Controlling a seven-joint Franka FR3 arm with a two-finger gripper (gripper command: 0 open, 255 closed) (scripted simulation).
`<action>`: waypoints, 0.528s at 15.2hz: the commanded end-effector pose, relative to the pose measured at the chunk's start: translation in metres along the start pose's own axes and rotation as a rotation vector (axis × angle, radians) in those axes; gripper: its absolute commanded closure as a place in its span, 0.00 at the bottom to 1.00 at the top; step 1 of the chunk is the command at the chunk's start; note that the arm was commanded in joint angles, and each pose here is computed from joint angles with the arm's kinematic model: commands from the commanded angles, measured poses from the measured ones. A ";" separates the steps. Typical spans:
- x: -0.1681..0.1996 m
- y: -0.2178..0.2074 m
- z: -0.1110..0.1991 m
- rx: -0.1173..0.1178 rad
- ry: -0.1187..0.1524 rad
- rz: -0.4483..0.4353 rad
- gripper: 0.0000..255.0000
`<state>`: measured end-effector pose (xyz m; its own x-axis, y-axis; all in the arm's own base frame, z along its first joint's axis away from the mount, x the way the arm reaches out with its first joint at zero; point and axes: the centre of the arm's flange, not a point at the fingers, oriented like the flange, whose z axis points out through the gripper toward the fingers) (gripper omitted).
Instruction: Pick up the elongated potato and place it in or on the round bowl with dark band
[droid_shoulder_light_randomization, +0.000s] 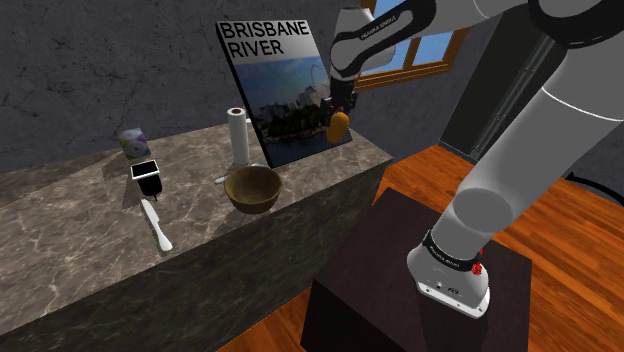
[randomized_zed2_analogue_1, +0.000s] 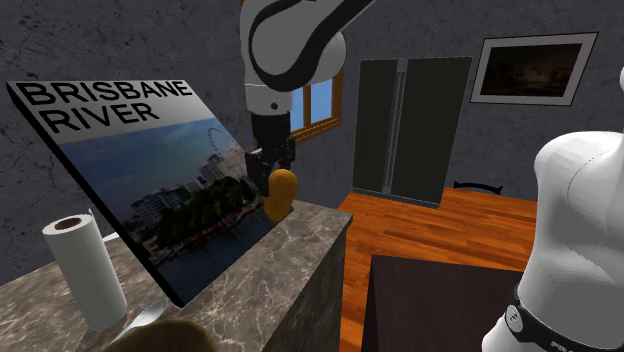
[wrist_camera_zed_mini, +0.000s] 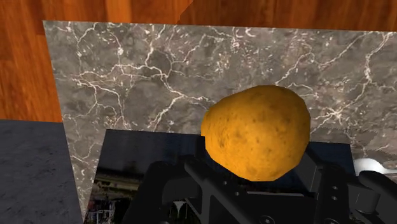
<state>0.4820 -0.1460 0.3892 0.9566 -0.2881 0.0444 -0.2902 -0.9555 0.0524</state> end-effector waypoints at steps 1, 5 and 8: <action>-0.001 -0.020 -0.003 0.000 0.000 0.000 1.00; -0.003 -0.072 -0.006 0.000 0.000 0.000 1.00; -0.005 -0.112 -0.009 0.000 0.000 0.000 1.00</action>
<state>0.5050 -0.0501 0.3911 0.9569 -0.2870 0.0440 -0.2891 -0.9559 0.0527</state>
